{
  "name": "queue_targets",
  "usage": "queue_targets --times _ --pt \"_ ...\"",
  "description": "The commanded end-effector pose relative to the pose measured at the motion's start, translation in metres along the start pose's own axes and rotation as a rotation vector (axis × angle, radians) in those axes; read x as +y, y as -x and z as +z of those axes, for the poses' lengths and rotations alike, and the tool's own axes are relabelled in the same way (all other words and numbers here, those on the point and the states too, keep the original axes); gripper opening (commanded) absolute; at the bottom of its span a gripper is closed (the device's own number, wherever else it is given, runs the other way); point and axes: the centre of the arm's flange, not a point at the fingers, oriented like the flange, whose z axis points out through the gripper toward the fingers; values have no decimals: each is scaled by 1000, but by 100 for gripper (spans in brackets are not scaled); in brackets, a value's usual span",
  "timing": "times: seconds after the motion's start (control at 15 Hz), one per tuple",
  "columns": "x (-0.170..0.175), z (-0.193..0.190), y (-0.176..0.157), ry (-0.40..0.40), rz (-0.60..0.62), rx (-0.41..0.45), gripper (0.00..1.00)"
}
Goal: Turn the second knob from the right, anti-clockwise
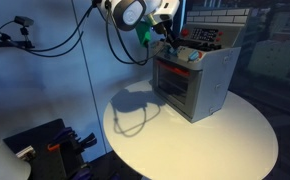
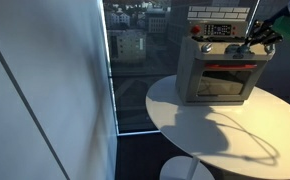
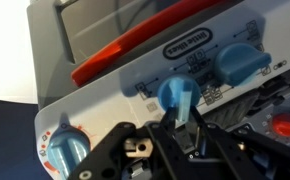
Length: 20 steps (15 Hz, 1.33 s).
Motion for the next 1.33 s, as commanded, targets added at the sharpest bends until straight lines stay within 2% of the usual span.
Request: queue_targets --times 0.0,1.27 --pt "-7 -12 -5 33 -32 1 7" --pt "-23 -21 -1 156 -299 8 7"
